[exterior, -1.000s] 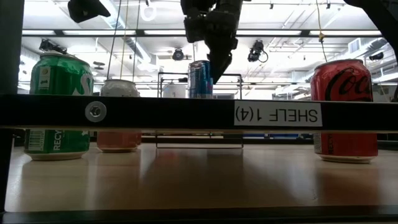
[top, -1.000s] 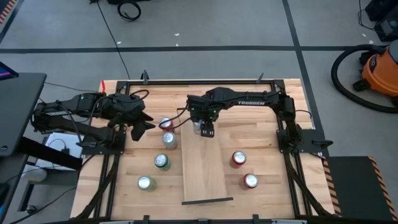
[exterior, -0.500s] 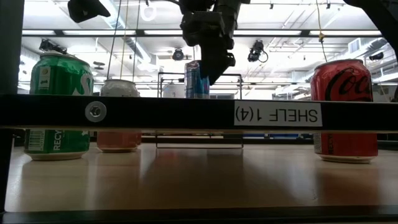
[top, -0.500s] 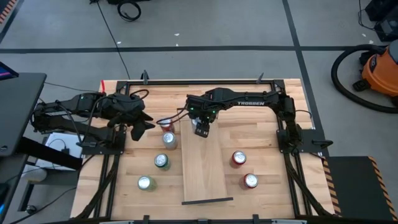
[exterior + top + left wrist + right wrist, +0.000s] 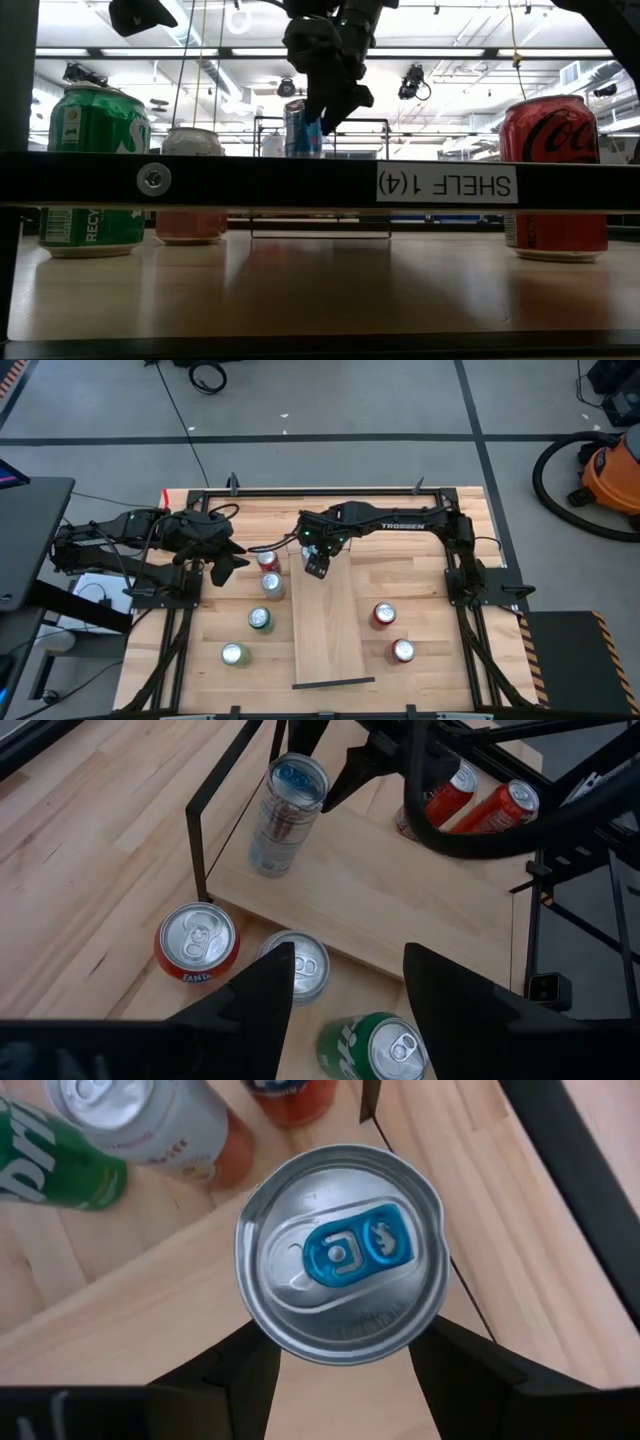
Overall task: Place canned beverage on shelf
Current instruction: Put the white and blue soda can on the shelf
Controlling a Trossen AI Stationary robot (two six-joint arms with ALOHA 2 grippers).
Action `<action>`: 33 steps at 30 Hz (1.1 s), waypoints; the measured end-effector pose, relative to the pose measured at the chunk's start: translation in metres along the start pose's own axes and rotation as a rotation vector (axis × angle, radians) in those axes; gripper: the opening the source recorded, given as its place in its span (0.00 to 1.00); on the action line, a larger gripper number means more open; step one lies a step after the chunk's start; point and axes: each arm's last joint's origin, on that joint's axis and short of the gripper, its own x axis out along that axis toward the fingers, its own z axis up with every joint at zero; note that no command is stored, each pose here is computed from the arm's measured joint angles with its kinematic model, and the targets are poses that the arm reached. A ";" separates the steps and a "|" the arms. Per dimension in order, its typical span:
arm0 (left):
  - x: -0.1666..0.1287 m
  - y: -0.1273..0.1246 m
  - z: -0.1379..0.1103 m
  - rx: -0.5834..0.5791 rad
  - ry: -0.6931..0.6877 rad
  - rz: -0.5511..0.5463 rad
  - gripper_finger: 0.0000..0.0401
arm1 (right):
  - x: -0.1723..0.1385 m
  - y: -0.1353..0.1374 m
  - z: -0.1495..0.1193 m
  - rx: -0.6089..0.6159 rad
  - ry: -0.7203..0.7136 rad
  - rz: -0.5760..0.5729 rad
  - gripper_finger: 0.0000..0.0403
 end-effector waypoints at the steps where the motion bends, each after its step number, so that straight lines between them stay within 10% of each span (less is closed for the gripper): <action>1: 0.000 0.000 0.000 0.000 0.000 0.000 0.50 | 0.001 0.000 0.001 -0.011 -0.003 0.001 0.55; 33: 0.000 0.000 0.000 0.008 0.000 0.000 0.50 | 0.028 0.000 0.000 -0.209 -0.088 0.021 0.55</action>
